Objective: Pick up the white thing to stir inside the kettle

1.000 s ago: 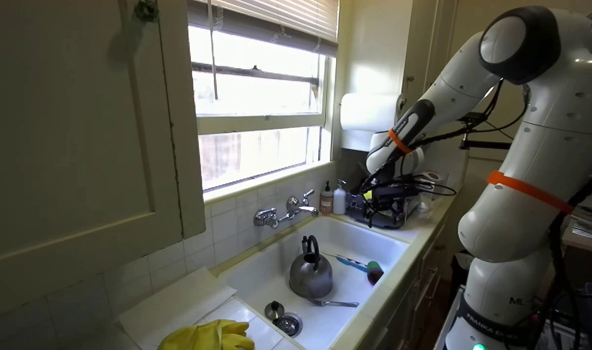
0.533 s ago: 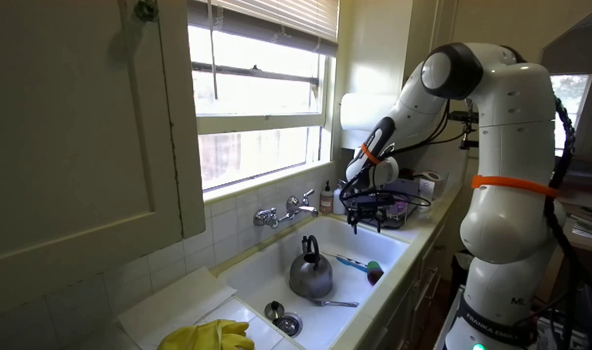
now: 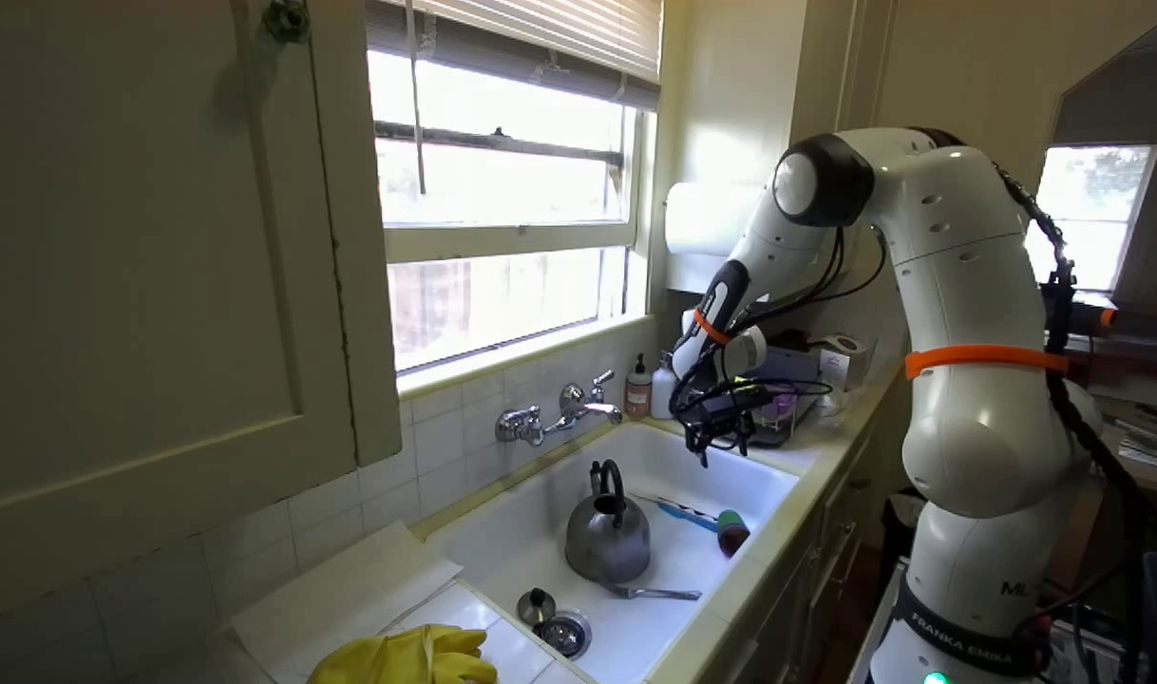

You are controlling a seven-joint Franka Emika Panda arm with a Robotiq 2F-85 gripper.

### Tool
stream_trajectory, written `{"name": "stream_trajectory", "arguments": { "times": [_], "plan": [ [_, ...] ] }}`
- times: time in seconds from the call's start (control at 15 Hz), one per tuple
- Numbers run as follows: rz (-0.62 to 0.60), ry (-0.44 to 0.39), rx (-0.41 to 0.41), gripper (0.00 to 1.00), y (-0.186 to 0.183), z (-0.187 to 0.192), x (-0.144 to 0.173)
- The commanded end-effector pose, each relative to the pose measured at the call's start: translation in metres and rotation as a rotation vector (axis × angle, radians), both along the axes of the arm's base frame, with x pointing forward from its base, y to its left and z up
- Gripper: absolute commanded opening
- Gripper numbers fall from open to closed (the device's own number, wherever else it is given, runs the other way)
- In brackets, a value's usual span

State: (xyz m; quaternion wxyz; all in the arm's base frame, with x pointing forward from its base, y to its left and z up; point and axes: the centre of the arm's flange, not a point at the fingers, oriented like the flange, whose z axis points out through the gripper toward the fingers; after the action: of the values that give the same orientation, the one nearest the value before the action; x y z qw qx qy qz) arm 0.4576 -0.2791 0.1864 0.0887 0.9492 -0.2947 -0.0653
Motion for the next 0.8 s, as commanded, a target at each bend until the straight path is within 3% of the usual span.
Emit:
{"name": "stream_trajectory", "arguments": {
  "times": [0.0, 0.13, 0.2, 0.73],
  "plan": [
    [0.129, 0.055, -0.027, 1.0, -0.036, -0.029, -0.008],
    [0.144, 0.085, -0.029, 1.0, -0.051, -0.044, -0.012],
    [0.104, 0.071, -0.012, 1.0, -0.033, -0.024, -0.015],
    [0.124, 0.089, -0.018, 1.0, -0.045, -0.038, -0.015]
  ]
}}
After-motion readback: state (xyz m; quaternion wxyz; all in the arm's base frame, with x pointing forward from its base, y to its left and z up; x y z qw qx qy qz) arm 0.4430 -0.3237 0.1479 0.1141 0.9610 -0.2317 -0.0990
